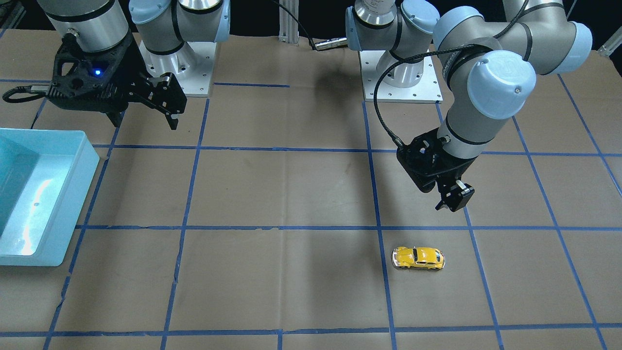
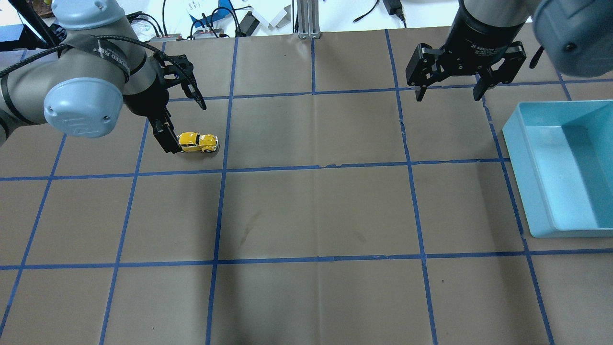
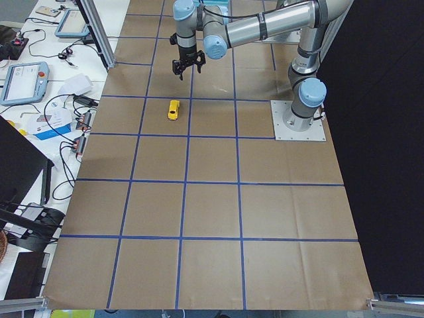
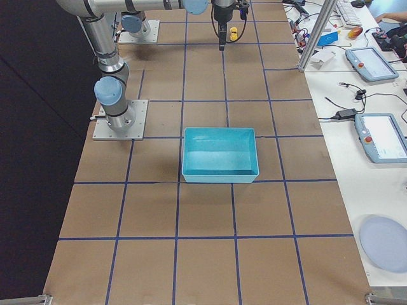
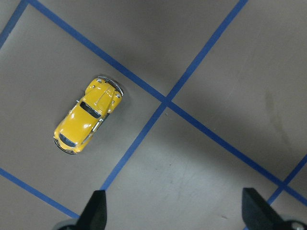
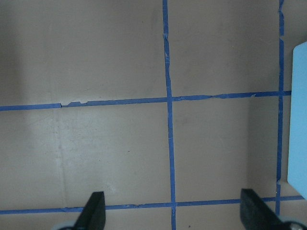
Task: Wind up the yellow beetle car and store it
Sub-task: 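Reposition the left gripper over the car's rear and lower it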
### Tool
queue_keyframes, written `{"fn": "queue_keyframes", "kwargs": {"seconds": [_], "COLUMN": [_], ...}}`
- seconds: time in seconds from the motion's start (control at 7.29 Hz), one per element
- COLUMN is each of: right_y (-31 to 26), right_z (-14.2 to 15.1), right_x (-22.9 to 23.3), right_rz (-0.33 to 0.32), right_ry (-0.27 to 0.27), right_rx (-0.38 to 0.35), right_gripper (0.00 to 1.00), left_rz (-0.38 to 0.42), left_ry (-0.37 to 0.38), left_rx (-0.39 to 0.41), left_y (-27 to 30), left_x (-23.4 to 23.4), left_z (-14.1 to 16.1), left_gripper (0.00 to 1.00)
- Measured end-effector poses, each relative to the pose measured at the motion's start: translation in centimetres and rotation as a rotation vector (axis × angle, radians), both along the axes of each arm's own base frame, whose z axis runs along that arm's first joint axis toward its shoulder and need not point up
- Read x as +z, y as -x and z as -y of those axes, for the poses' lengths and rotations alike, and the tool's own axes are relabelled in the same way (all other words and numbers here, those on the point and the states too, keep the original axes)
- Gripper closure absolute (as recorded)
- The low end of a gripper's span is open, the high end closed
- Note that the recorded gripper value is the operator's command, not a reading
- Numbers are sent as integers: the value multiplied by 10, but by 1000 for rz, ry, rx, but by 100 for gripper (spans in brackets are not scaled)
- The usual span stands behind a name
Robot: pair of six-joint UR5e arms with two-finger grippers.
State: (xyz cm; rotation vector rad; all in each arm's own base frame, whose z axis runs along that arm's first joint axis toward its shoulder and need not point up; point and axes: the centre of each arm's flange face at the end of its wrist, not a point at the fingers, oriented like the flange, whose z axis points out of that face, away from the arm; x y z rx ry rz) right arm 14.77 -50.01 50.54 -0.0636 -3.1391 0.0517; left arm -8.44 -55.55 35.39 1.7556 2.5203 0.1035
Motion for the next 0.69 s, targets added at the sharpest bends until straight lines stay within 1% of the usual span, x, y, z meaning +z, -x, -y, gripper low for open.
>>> {"fn": "queue_keyframes", "kwargs": {"seconds": [0.14, 0.27, 0.41, 0.55, 0.69], "right_y": [0, 0, 1, 1, 1], "right_z": [0, 0, 0, 0, 0], "right_x": [0, 0, 0, 0, 0], "right_rz": [0, 0, 0, 0, 0], "right_ry": [0, 0, 0, -1, -1], "right_rx": [-1, -1, -2, -2, -2], "right_gripper": [0, 0, 0, 0, 0], "left_rz": [53, 83, 90, 73, 31], "left_ry": [-6, 6, 16, 28, 47], "left_rx": [-90, -163, -210, -249, -295], "left_y": [-7, -10, -12, -12, -12], "left_x": [-7, -17, -29, -42, -57], "left_z": [9, 22, 33, 45, 58], "left_gripper": [0, 0, 0, 0, 0]}}
